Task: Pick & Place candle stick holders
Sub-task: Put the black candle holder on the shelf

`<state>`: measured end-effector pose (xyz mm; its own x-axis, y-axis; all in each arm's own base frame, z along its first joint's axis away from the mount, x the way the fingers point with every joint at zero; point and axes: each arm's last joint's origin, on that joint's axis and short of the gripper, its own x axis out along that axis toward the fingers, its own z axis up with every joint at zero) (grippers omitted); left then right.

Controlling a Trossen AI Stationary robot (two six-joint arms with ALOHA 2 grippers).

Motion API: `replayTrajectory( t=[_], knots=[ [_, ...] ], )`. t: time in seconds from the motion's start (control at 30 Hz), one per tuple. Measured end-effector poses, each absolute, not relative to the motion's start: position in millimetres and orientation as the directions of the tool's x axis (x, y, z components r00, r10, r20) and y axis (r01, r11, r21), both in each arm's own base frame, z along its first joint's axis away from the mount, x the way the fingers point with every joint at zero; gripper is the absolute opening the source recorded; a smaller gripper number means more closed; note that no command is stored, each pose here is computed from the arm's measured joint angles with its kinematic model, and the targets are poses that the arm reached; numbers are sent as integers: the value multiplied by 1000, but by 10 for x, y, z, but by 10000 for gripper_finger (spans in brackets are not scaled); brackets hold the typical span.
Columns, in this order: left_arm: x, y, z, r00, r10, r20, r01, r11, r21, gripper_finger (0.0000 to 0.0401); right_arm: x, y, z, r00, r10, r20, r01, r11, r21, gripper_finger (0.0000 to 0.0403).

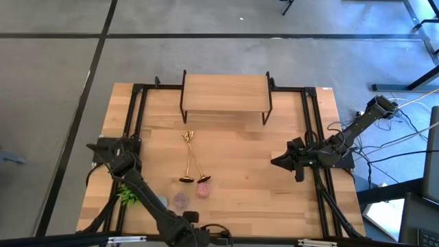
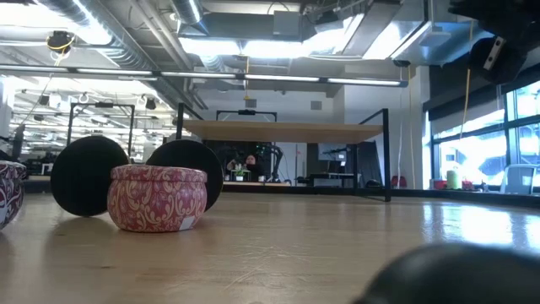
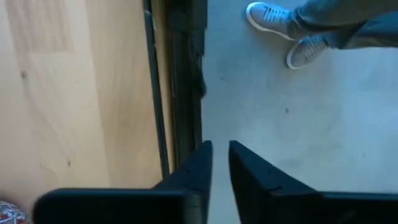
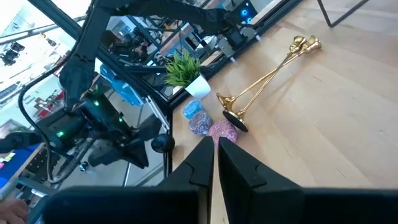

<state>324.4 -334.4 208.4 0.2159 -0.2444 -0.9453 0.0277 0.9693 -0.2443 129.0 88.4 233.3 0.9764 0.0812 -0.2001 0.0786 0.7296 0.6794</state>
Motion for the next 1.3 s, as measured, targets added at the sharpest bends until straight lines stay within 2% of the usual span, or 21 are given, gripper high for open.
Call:
replayTrajectory(
  t=[0.2, 0.4, 0.7, 0.9, 1.3],
  knots=[
    [3274, -3311, 2122, 293, -187, -938, 6, 981, -193, 137, 1289, 884, 2331, 976, 81, -202, 79, 730, 678, 26],
    [3272, -3303, 2056, 291, -161, -943, 54, 987, -152, 175, 1289, 883, 2330, 976, 81, -204, 81, 731, 677, 26],
    [3223, -3219, 1943, 271, -48, -961, 37, 999, -40, 180, 1288, 884, 2329, 975, 81, -205, 82, 732, 676, 26],
    [3212, -3220, 1827, 230, -96, -968, 31, 995, -91, 180, 1288, 883, 2327, 975, 80, -206, 82, 733, 675, 26],
    [3213, -3237, 1833, 236, -111, -965, 25, 994, -108, 173, 1287, 882, 2322, 974, 80, -211, 85, 736, 672, 26]
  ],
)
